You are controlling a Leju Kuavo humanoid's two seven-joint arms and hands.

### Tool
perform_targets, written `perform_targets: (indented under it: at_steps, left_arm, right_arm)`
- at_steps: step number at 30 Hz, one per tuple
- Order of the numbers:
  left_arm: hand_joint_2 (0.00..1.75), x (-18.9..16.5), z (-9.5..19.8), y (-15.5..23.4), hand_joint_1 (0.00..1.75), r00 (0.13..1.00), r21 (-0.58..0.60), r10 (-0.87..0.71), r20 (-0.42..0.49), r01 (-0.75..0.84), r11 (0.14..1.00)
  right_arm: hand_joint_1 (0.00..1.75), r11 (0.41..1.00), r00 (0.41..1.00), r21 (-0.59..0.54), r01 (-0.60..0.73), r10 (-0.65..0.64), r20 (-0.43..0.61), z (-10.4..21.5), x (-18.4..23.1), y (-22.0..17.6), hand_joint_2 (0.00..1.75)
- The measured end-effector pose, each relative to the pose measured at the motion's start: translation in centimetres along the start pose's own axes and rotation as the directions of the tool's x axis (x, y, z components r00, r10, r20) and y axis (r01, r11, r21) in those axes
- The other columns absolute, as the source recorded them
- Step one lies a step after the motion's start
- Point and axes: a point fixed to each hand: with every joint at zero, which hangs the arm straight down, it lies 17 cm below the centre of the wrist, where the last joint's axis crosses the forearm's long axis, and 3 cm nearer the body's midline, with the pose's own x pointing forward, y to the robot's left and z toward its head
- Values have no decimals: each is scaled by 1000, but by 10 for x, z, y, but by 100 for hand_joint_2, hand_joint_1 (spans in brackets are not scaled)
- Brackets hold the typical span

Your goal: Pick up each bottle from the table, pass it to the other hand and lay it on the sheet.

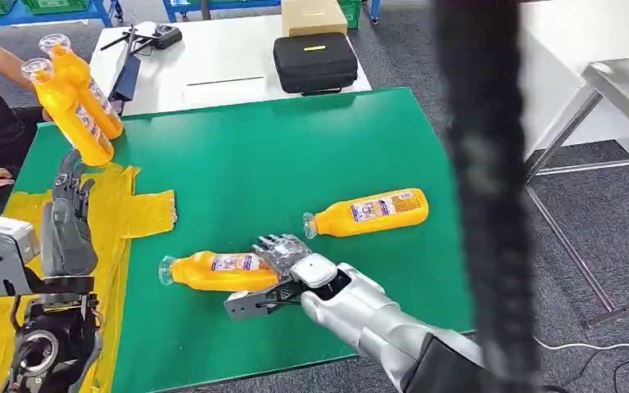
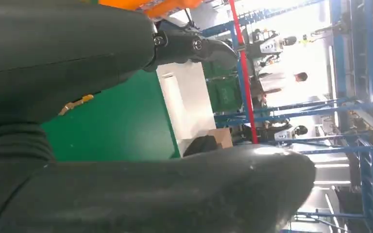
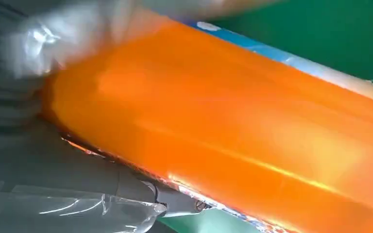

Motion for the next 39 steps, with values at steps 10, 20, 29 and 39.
perform_targets:
  at_steps: [10, 20, 29, 39]
  left_arm:
    - [0, 2, 0, 3, 0, 1000, 17, 9, 10, -9, 1000]
    - [0, 3, 0, 4, 0, 1000, 23, 16, 16, -16, 1000]
    - [0, 2, 0, 4, 0, 1000, 25, 25, 13, -26, 999]
    - [0, -8, 0, 5, 0, 995, 34, 92, -38, -91, 995]
  right_arm:
    - [171, 1000, 1000, 16, 7, -7, -2, 1, 0, 4, 175]
    - [175, 998, 999, 38, 41, -41, 2, 1, 2, 7, 175]
    - [175, 994, 994, 22, 106, -106, -1, 2, -1, 5, 175]
    - [175, 949, 952, -84, 304, -305, 0, 11, -6, -10, 175]
